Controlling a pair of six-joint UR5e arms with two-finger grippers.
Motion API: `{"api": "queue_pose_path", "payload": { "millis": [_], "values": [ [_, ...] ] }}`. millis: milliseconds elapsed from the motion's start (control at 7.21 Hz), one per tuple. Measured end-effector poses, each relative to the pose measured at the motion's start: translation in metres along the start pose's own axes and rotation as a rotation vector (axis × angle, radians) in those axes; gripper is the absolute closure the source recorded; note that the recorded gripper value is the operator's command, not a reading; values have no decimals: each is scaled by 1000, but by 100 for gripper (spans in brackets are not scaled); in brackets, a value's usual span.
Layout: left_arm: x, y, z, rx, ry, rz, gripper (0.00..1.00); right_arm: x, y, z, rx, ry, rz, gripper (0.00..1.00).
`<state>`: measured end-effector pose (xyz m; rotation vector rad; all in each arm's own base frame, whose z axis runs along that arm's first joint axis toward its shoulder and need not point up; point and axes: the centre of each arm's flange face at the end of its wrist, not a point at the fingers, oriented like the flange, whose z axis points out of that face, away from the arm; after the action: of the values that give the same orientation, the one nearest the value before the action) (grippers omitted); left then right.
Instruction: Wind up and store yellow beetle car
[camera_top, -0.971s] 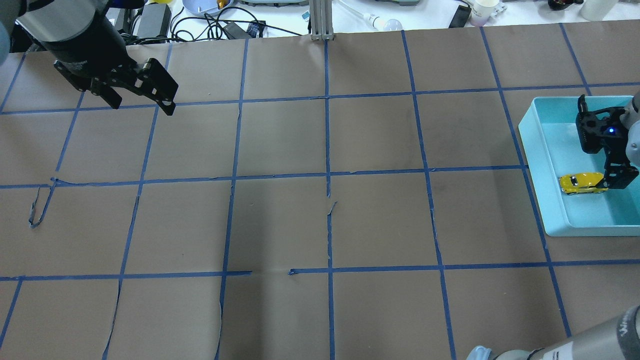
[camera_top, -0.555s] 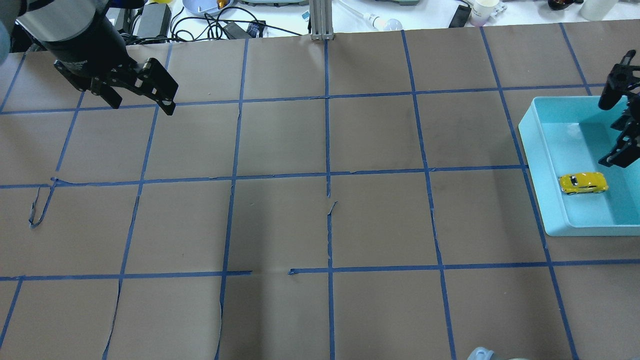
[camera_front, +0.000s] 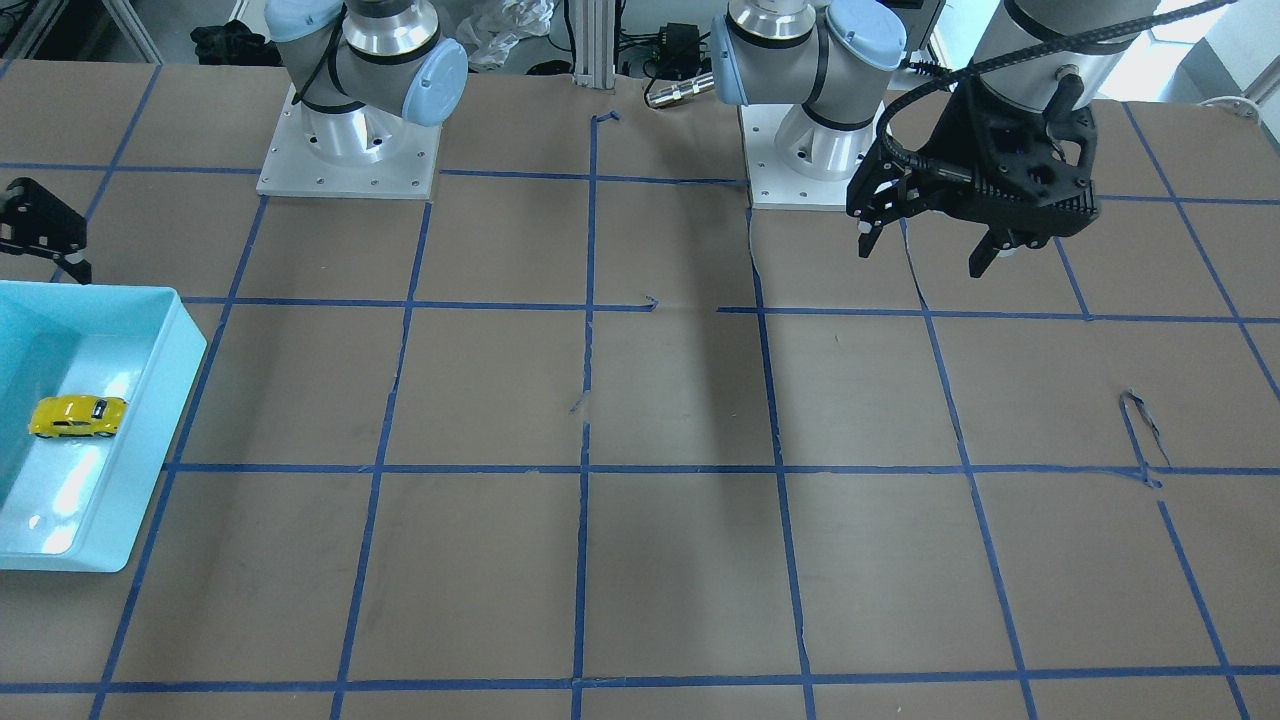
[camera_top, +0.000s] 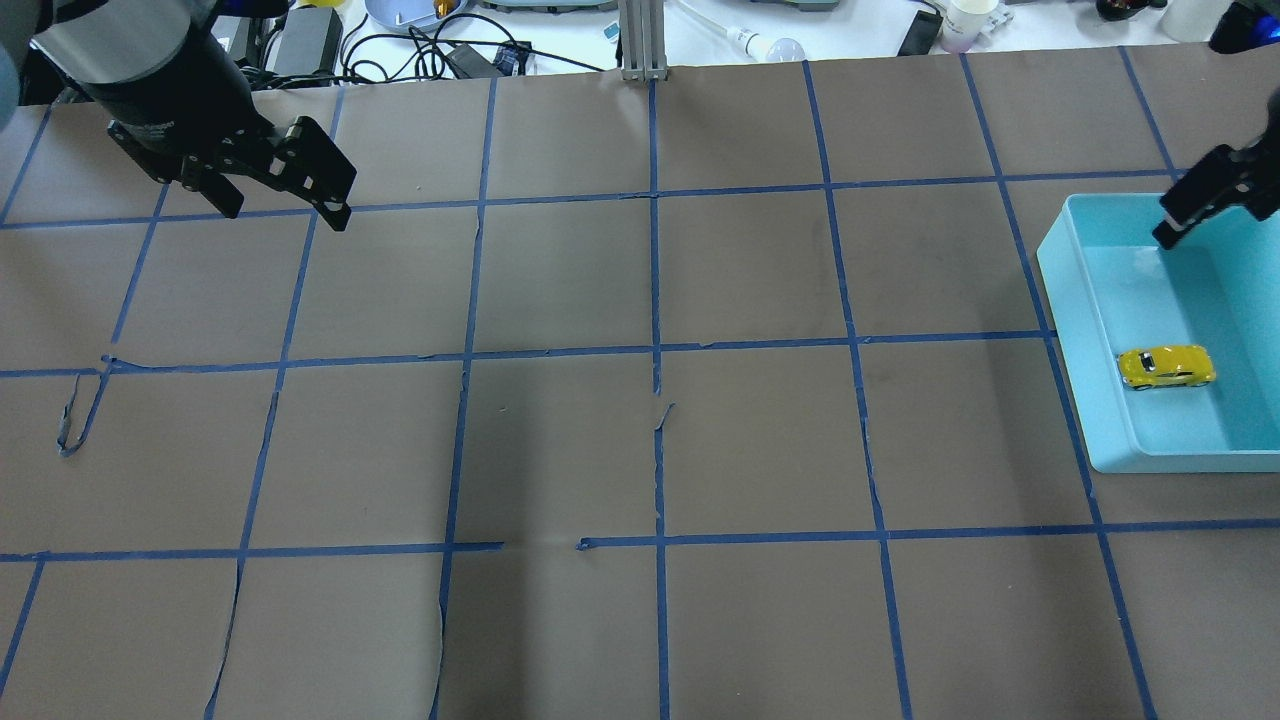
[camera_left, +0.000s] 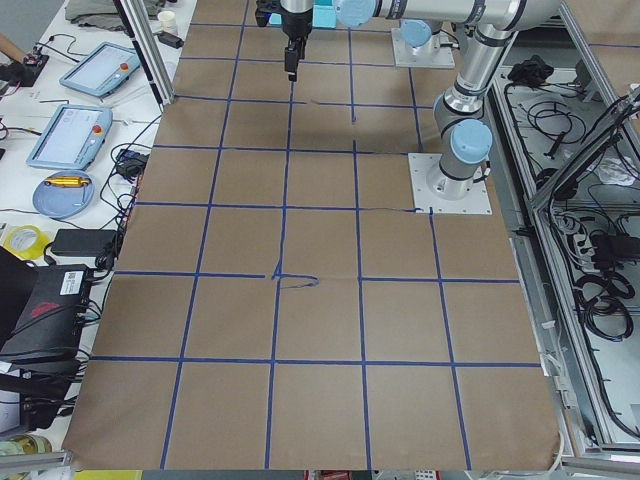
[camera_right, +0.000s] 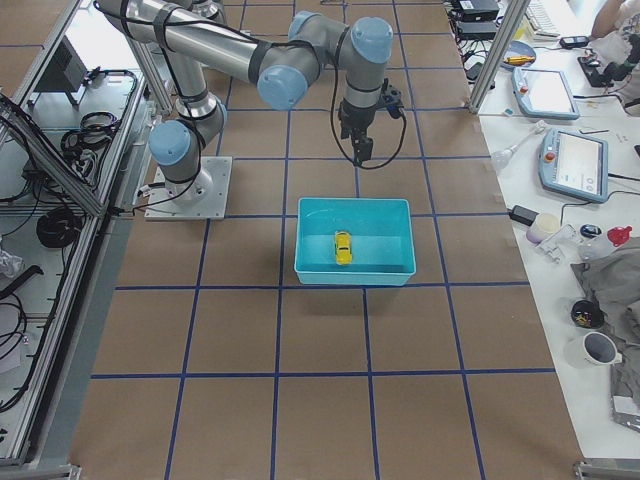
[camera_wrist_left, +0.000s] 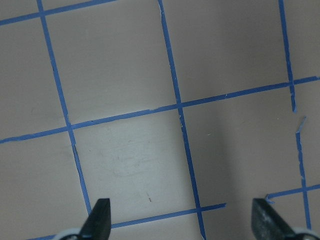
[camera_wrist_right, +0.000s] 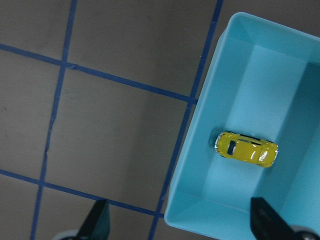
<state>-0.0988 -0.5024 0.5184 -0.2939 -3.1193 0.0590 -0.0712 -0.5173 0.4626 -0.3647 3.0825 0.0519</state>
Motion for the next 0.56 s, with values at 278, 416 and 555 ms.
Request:
{"api": "queue_pose_path", "payload": {
  "millis": [278, 416, 555],
  "values": [
    [0, 0, 0, 0, 0, 0, 0, -77, -10, -24, 29, -3, 171, 0],
    [0, 0, 0, 0, -1, 0, 0, -104, -11, -29, 35, 14, 235, 0],
    [0, 0, 0, 0, -1, 0, 0, -131, -13, -31, 38, 23, 286, 0]
  ]
}}
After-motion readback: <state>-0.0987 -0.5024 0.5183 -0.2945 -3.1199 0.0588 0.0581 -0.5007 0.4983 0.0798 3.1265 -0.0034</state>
